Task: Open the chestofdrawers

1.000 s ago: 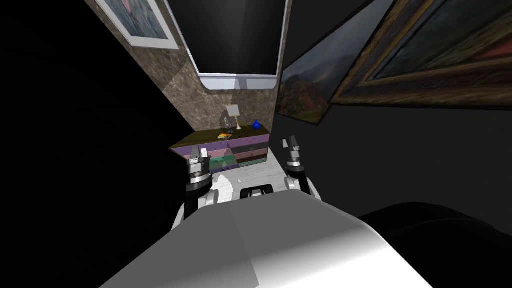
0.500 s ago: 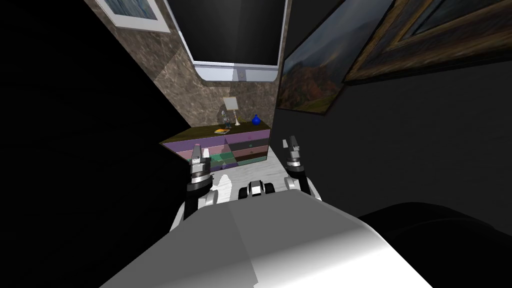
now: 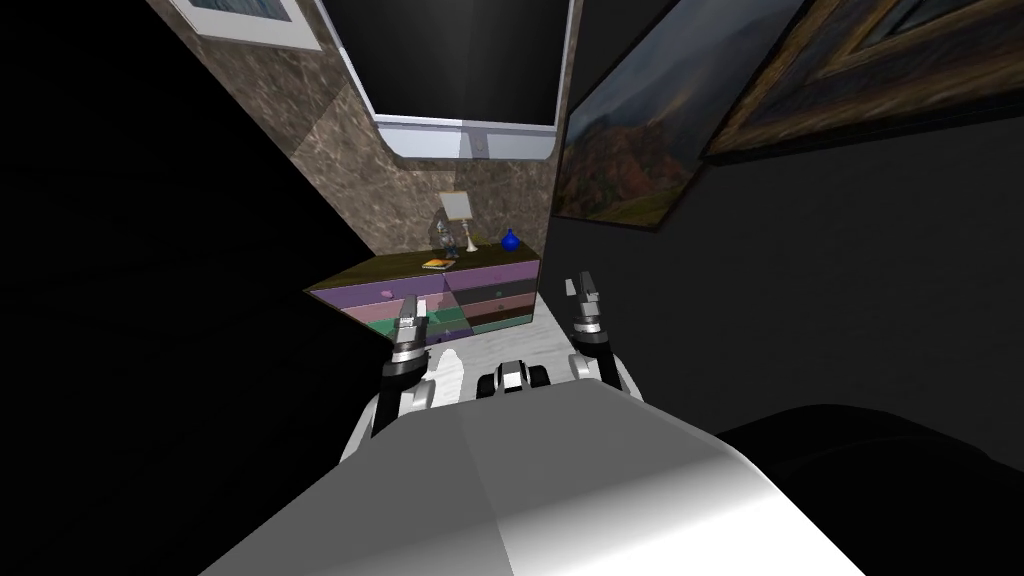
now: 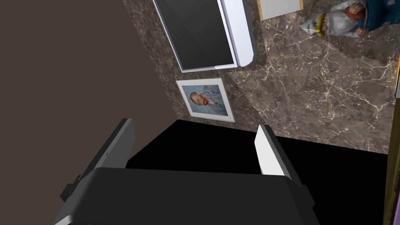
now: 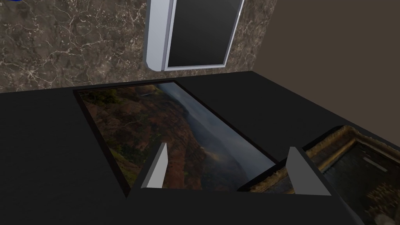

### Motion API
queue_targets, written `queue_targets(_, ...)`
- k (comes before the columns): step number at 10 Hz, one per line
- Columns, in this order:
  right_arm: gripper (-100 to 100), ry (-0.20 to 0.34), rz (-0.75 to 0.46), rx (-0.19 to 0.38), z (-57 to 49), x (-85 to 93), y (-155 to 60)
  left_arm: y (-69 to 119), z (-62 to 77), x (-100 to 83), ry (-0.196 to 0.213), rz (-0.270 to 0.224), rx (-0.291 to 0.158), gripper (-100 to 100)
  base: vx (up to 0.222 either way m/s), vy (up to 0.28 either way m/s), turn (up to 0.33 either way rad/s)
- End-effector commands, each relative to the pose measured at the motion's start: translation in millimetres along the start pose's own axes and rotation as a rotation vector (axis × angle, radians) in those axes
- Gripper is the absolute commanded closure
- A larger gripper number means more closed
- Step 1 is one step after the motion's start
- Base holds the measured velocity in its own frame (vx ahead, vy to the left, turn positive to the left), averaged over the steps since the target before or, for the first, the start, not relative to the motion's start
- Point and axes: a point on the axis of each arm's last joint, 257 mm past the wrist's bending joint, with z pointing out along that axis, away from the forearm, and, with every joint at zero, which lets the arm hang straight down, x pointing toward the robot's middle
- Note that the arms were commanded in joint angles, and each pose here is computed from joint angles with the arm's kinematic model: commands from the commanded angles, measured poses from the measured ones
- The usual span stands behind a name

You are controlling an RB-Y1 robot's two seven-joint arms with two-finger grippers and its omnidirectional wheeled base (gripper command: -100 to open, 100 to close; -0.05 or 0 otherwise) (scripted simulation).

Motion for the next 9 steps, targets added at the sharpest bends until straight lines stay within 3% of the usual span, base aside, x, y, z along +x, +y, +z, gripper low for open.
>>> queue_targets(1,0,0.000,0.000,0.000,0.0,0.0,0,23.7,-5.6,6.8,0.027,0.010,-0.036,-100,0.106,-0.061,-0.010)
queue_targets(9,0,0.000,0.000,0.000,0.0,0.0,0,90.1,-22.2,24.8,0.050,0.008,-0.150,-100,0.106,-0.064,-0.008)
